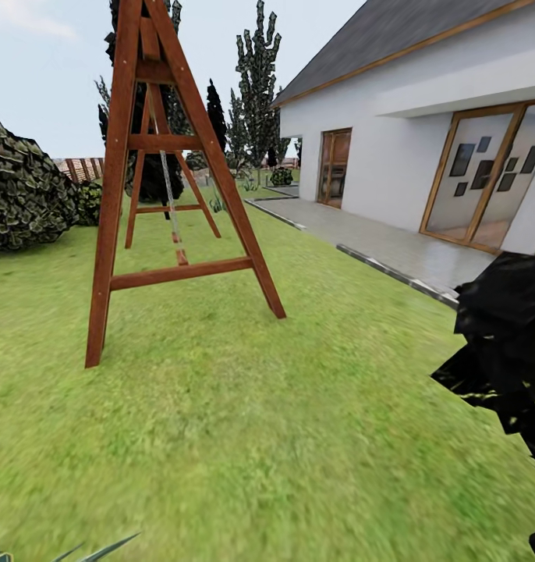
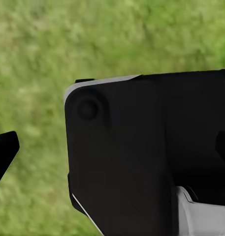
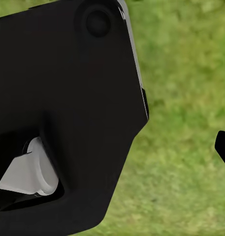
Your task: Take the three Easter eggs out of the wicker basket on the lawn in the garden, then place them on the lawn next to a single tree (choose any tree) so that all three eggs are next to the same tree and none are left in the basket.
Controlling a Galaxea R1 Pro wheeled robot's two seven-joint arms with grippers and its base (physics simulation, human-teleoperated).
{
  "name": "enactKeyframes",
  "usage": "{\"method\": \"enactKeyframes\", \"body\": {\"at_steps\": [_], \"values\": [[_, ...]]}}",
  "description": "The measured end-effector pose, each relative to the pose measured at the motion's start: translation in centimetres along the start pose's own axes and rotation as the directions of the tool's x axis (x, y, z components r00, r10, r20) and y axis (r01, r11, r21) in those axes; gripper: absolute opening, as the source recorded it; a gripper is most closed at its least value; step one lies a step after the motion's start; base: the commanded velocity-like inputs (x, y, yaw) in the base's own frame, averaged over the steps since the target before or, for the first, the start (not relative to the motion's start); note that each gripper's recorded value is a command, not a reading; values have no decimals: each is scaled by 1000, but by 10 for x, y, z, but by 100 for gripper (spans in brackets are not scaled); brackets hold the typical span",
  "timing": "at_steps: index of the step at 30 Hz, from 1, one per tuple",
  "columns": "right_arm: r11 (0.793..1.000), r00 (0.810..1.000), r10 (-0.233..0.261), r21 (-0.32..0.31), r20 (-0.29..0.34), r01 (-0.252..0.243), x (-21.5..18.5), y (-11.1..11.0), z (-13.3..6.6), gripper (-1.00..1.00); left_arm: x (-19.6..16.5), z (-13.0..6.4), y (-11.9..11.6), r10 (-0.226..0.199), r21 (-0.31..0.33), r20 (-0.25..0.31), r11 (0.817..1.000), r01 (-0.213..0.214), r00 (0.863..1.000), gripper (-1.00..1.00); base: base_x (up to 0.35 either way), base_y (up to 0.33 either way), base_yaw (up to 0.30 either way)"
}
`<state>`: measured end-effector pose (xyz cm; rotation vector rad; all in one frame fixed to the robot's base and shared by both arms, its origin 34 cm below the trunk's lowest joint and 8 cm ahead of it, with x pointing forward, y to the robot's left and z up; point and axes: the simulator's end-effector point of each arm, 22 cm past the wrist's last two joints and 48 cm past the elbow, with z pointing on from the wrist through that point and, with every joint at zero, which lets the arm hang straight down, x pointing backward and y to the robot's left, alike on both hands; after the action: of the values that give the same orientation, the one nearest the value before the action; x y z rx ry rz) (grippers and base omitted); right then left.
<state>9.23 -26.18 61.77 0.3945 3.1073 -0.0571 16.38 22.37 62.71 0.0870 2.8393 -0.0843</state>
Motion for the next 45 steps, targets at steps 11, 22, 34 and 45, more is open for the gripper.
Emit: {"method": "enactKeyframes", "body": {"at_steps": [11,22,34,45], "values": [[1000,1000,-2,0,0,2,0,0,0,100,0,0,0,0,0,1,1000,0,1000,100,266,15,-23],[1000,1000,-3,0,0,3,0,0,0,100,0,0,0,0,0,0,1000,0,1000,100,121,1,-63],[1000,1000,-4,0,0,4,0,0,0,100,0,0,0,0,0,0,1000,0,1000,100,55,30,-3],[1000,1000,3,1,2,-3,-1,-1,0,100,0,0,0,0,0,1,1000,0,1000,100,101,7,0]]}}
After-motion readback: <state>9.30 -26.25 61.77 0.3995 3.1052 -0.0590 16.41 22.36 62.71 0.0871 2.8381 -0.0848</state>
